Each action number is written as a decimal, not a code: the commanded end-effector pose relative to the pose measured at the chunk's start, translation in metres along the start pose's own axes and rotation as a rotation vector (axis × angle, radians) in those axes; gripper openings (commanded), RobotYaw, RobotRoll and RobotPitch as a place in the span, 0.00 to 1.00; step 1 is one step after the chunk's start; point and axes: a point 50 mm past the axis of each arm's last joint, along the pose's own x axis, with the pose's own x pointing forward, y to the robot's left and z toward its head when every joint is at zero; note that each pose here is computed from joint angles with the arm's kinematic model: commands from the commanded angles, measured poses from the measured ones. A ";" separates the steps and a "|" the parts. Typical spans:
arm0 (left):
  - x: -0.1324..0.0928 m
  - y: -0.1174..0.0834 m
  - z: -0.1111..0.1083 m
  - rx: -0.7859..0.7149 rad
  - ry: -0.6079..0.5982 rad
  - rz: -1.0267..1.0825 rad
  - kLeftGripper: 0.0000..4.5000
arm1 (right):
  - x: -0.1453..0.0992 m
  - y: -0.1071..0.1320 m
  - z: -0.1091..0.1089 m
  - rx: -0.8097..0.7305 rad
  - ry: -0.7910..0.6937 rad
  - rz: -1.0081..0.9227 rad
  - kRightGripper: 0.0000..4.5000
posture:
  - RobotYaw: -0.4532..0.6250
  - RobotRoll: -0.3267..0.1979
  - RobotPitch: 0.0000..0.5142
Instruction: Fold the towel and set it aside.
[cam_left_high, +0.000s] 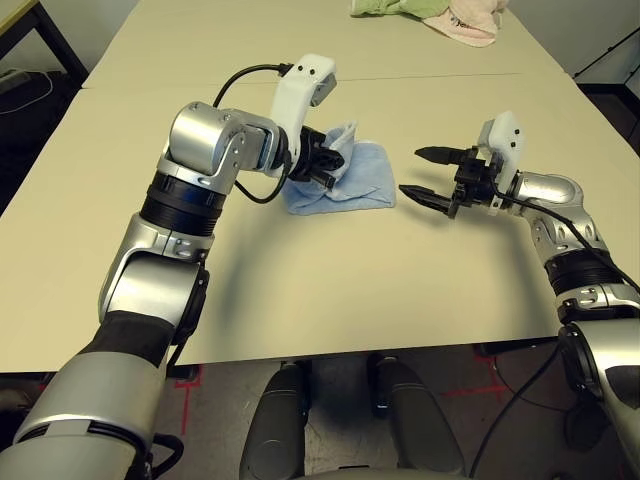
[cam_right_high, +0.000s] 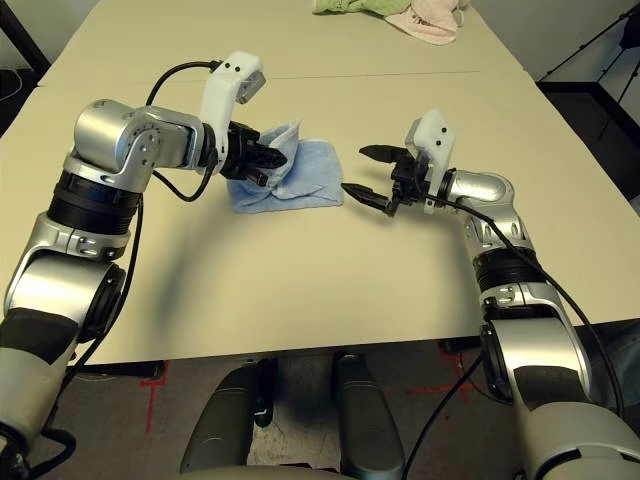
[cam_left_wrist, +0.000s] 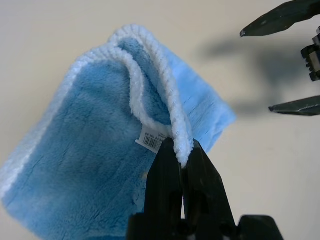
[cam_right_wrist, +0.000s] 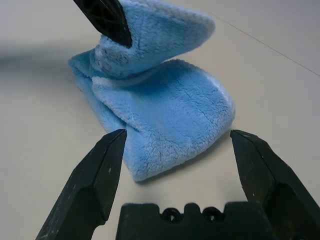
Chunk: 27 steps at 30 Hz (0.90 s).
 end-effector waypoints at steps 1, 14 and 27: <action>0.002 -0.009 0.015 0.006 -0.027 -0.028 0.01 | 0.001 0.002 -0.002 -0.001 0.008 0.011 1.00 | 0.47 0.62 0.32; 0.018 -0.017 0.015 -0.004 -0.001 -0.064 0.01 | 0.003 0.002 -0.002 -0.002 0.004 0.016 1.00 | 0.47 0.62 0.33; -0.018 0.016 0.006 0.075 0.098 -0.008 0.01 | 0.005 0.005 -0.002 0.004 -0.003 0.021 1.00 | 0.48 0.62 0.33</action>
